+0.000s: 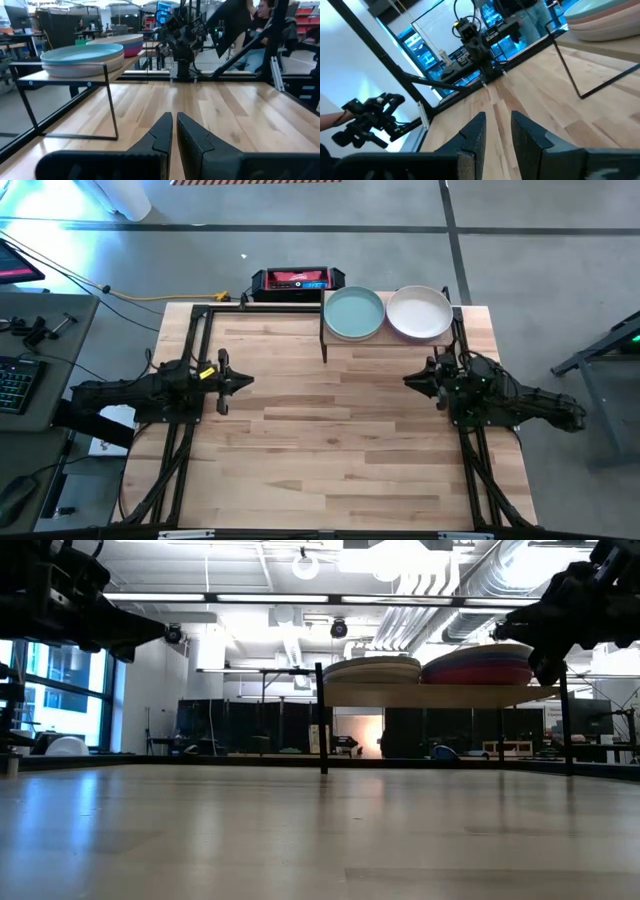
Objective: Place and stack plates onto a shelf
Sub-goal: Return to Home Position
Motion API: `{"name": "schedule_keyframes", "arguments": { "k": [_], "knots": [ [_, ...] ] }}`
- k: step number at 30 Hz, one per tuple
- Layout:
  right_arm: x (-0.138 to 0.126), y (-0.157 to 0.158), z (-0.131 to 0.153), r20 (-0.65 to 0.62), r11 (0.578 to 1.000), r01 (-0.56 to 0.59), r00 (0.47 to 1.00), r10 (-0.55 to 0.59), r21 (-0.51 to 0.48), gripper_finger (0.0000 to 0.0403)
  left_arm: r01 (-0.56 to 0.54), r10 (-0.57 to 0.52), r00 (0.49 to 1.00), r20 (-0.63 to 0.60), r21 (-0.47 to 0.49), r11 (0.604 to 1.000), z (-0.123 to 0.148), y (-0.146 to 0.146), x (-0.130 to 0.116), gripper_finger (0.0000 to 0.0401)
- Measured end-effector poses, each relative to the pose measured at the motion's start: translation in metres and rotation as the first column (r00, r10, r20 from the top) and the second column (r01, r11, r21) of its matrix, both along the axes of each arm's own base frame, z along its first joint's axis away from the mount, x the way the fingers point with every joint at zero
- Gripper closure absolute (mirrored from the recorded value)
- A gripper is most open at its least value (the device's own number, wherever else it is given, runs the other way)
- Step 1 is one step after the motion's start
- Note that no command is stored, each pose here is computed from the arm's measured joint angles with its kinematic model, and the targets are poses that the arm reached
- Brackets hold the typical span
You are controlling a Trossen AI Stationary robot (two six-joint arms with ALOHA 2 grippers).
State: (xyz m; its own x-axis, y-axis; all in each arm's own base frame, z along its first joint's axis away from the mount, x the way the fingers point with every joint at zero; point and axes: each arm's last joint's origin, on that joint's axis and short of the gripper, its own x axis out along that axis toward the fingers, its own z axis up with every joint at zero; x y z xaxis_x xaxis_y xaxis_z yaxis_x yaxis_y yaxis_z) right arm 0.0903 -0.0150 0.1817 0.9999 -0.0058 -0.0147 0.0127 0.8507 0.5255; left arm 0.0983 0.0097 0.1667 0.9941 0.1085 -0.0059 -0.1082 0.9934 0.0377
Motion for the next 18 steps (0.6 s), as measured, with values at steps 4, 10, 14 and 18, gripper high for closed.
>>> {"name": "schedule_keyframes", "arguments": {
  "k": [4,10,14,18],
  "knots": [
    [0.000,0.003,0.000,-0.001,1.000,-0.030,1.000,0.030,0.000,0.0330,0.004,-0.004,1.000,0.026,0.003,1.000,0.002,-0.001,-0.002,0.0384],
    [0.005,0.003,-0.010,0.031,0.999,-0.040,0.999,0.040,-0.008,0.0330,0.004,-0.004,1.000,0.028,0.003,1.000,0.002,-0.001,-0.002,0.0384],
    [0.006,0.003,-0.010,0.030,0.999,-0.040,0.999,0.040,-0.007,0.0330,0.004,-0.004,1.000,0.028,0.003,1.000,0.002,-0.001,-0.002,0.0384],
    [0.006,0.003,-0.010,0.030,0.999,-0.040,0.999,0.040,-0.007,0.0330,0.004,-0.004,1.000,0.028,0.003,1.000,0.002,-0.001,-0.002,0.0384]
  ]
}}
